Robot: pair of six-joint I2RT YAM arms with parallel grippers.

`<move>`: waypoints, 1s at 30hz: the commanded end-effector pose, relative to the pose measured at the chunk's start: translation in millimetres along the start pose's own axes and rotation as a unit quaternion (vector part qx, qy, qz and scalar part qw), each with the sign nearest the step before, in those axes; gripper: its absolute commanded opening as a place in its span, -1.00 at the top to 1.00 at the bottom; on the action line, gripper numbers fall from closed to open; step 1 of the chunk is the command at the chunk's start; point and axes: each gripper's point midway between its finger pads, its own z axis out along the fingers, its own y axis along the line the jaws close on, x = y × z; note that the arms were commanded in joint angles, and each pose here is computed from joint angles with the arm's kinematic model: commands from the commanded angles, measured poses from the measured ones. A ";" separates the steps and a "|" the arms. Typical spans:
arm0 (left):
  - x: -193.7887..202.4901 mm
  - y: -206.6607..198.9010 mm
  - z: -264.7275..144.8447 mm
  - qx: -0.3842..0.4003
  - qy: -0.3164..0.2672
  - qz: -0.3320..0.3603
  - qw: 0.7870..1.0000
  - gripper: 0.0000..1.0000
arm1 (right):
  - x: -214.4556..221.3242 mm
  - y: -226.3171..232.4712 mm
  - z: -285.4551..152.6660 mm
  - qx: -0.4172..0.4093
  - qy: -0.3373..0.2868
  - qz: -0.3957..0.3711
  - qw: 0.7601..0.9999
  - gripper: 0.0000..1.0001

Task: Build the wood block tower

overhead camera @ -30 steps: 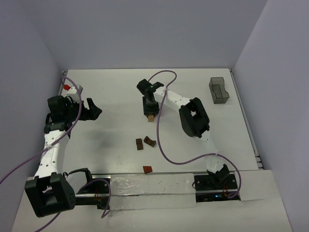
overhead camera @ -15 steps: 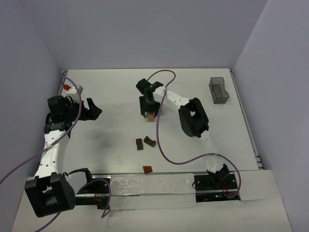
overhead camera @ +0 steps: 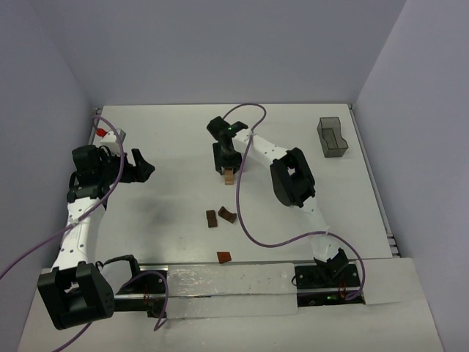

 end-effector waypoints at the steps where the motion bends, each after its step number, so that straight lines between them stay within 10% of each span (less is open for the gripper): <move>1: -11.5 0.3 -1.4 0.000 -0.020 0.011 1.000 -0.89 | 1.1 -9.3 23.4 0.016 0.009 -0.005 1.000 -0.14; 19: -11.4 -0.2 -1.6 0.000 -0.022 0.011 1.000 -0.92 | 7.1 -11.1 22.6 0.014 0.015 -0.001 1.000 0.15; 30: -11.0 0.2 -1.0 0.001 -0.021 0.009 1.000 -0.92 | 9.0 -4.7 14.0 0.004 0.013 0.001 1.000 -0.77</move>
